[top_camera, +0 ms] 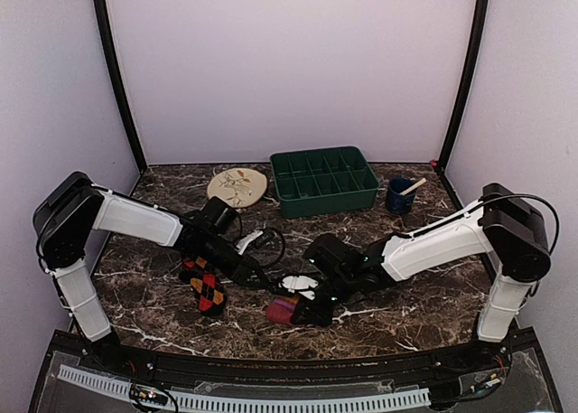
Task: Roll the socks
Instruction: Roll the sock at the center of the board.
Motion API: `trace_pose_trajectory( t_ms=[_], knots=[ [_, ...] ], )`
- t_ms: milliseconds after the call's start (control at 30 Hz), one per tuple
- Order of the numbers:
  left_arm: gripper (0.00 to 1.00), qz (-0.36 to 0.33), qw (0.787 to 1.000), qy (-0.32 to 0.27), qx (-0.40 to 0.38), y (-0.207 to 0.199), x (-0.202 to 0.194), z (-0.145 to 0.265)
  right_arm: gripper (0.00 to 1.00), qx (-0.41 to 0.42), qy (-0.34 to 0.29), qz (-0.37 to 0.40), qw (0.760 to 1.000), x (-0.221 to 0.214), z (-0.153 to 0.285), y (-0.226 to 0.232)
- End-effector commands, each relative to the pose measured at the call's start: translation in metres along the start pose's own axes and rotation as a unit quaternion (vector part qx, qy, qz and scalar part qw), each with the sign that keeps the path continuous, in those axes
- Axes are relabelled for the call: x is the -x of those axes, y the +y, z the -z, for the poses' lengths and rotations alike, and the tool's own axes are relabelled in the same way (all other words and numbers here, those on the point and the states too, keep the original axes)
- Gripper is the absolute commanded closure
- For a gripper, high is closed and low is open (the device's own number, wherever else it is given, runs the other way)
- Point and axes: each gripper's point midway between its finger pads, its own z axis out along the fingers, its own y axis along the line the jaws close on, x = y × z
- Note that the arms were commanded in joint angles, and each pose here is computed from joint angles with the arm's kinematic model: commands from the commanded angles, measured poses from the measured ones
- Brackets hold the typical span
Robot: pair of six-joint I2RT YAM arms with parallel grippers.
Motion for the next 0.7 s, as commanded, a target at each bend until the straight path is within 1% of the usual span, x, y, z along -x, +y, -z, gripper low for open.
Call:
trace_pose_trajectory(
  t_ms=[0, 133, 300, 400, 667],
  knots=[
    [0.70, -0.017, 0.997, -0.060, 0.052, 0.004, 0.014, 0.015, 0.95, 0.047, 0.069, -0.065, 0.994, -0.049, -0.010, 0.002],
    [0.70, -0.052, 0.992, -0.085, 0.079, -0.002, 0.013, 0.022, 0.95, 0.068, 0.076, -0.087, 0.991, -0.054, -0.010, -0.001],
    [0.68, -0.126, 0.981, -0.090, 0.118, -0.018, 0.005, 0.019, 0.95, 0.094, 0.075, -0.108, 0.987, -0.055, -0.008, -0.003],
    [0.67, -0.158, 0.974, -0.096, 0.133, -0.025, 0.002, 0.019, 0.95, 0.108, 0.075, -0.120, 0.984, -0.056, -0.006, -0.003],
    [0.67, -0.262, 0.952, -0.100, 0.122, -0.054, -0.013, 0.019, 0.95, 0.131, 0.075, -0.141, 0.979, -0.059, -0.006, -0.004]
  ],
)
